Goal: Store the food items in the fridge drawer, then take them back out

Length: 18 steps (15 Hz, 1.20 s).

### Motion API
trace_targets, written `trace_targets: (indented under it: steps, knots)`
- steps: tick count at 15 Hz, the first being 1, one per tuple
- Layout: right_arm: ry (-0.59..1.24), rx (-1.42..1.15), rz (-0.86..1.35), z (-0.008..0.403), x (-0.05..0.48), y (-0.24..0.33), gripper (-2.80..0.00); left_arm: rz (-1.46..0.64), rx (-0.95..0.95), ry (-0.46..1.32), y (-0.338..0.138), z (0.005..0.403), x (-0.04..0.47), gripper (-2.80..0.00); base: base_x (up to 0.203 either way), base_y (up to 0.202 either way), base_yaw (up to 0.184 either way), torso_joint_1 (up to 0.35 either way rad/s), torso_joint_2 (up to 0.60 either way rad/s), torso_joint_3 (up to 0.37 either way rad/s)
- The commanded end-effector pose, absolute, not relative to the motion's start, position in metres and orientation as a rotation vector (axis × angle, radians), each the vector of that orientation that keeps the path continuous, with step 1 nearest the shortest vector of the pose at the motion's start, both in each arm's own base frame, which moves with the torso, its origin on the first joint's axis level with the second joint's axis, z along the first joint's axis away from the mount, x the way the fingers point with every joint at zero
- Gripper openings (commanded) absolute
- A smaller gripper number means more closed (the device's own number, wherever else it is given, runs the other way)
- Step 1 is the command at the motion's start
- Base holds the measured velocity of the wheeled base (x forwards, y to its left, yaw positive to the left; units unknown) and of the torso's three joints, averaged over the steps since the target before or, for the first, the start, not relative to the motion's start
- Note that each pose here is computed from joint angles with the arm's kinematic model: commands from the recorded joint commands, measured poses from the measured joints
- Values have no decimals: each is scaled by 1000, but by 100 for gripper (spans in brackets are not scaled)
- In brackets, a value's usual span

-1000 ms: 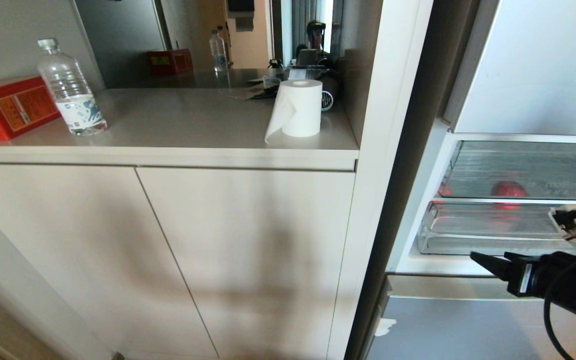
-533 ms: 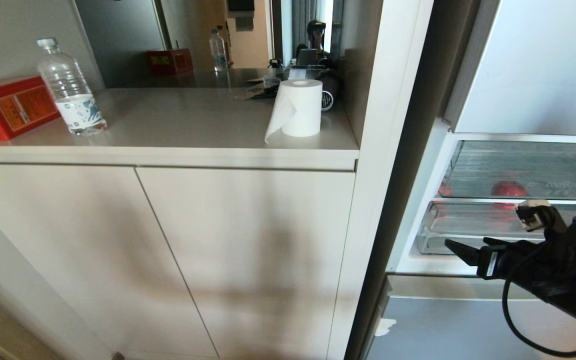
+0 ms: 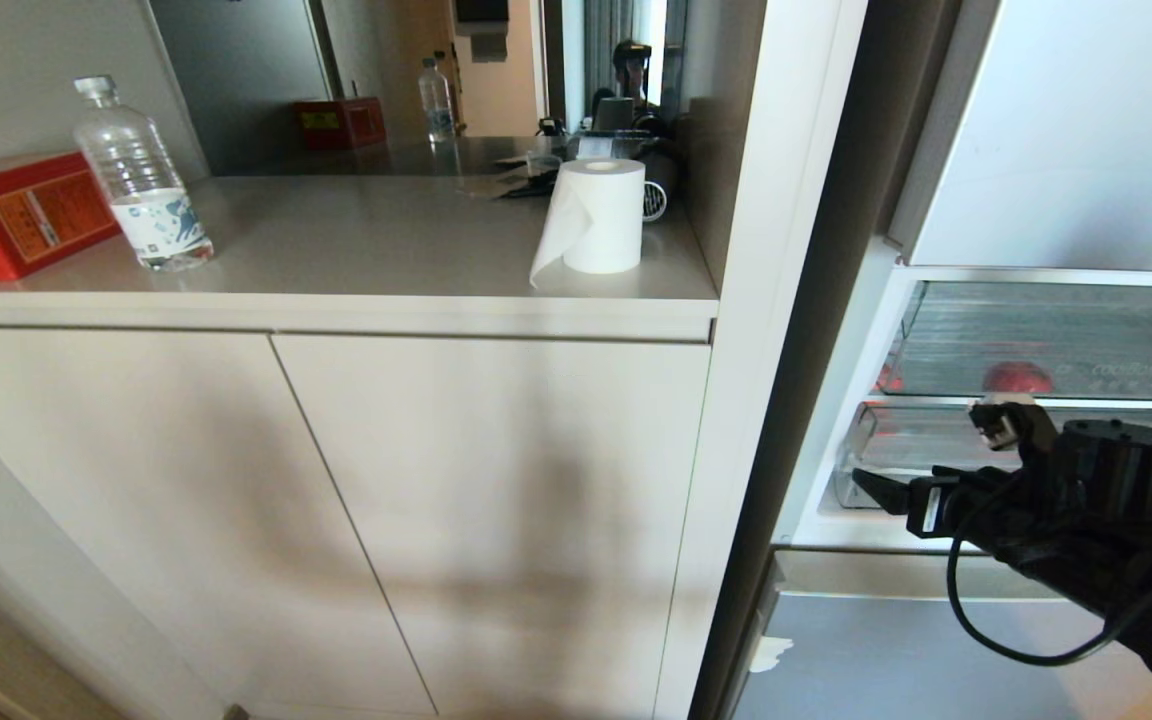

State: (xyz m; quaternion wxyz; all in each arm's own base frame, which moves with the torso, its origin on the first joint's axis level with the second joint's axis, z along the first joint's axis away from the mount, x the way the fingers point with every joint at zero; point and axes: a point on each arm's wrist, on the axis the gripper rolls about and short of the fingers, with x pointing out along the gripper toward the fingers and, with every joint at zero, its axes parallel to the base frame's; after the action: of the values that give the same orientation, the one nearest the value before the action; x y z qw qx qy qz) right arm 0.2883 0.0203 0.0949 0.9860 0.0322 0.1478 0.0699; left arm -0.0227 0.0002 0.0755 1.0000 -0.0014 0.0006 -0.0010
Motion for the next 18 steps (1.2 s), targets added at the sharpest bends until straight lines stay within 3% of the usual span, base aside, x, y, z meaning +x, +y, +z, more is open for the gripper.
trace_targets:
  steps: [1, 18]
  knots:
    - [294, 65, 138, 91, 298, 23, 0, -2, -3, 2, 0, 76, -23, -280, 0, 0, 0, 0, 0, 0]
    - [241, 65, 107, 96, 324, 26, 0, -2, -3, 2, 0, 76, -23, -280, 0, 0, 0, 0, 0, 0]
